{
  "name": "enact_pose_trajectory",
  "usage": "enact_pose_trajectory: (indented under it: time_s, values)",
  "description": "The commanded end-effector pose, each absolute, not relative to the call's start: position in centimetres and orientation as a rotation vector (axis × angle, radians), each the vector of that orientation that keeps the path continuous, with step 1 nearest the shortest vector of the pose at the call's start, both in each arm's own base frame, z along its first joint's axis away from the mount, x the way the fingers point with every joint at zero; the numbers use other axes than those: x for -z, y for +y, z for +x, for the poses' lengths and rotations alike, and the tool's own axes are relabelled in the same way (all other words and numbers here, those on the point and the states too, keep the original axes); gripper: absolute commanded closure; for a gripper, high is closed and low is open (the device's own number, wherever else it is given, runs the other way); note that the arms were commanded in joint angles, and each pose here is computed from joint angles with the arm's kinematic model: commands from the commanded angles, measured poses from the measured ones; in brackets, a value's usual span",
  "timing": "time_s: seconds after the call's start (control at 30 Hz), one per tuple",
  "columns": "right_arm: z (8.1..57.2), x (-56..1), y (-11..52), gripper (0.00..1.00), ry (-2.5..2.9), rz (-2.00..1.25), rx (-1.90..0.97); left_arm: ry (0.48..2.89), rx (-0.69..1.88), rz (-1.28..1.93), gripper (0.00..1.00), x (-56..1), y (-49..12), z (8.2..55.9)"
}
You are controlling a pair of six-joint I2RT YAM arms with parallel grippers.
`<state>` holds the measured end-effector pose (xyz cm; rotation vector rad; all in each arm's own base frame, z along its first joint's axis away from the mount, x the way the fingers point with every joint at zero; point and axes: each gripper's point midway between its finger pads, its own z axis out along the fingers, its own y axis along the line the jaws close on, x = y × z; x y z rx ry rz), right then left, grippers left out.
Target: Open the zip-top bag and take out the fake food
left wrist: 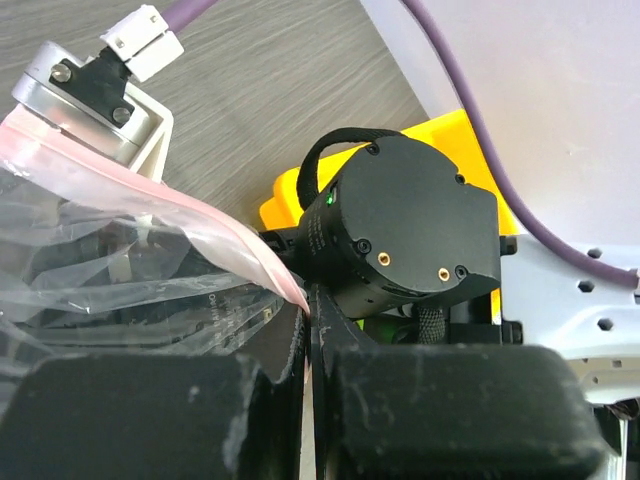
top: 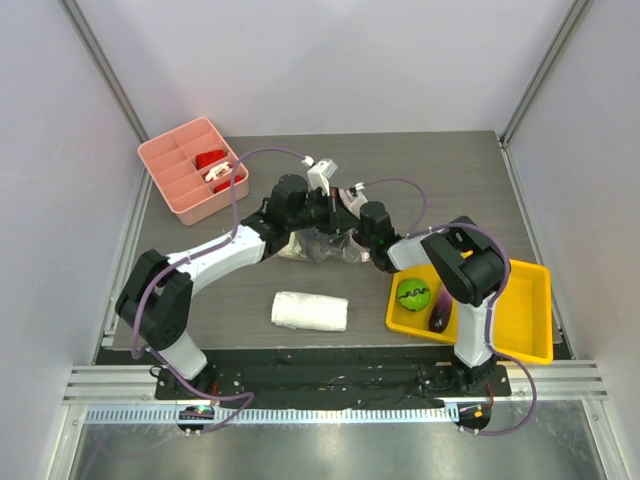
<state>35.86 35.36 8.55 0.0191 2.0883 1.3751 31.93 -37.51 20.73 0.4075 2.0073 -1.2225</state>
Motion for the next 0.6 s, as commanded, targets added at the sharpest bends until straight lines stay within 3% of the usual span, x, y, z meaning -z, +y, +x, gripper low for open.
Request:
enact_pose_trajectory:
  time_s: [0.0,0.03,0.2,0.57]
  values:
    - [36.3,-12.8,37.6,0.70,1.947,-0.031,-1.497,1.880,1.273,0.432,1.00,-24.7,-38.7,31.4]
    - [36.3,-12.7,37.3,0.82,1.955,-0.025,-1.480,1.882,1.237,0.445,1.00,-24.5,-38.3,31.5]
    - [35.4,-12.3,33.3,0.96,2.119,0.016,-1.216,1.908,1.035,0.421,1.00,-23.9,-35.2,32.4]
    - [30.4,-11.8,25.6,0.98,2.516,-0.218,-0.845,1.932,0.941,0.410,1.00,-22.2,-32.4,32.6]
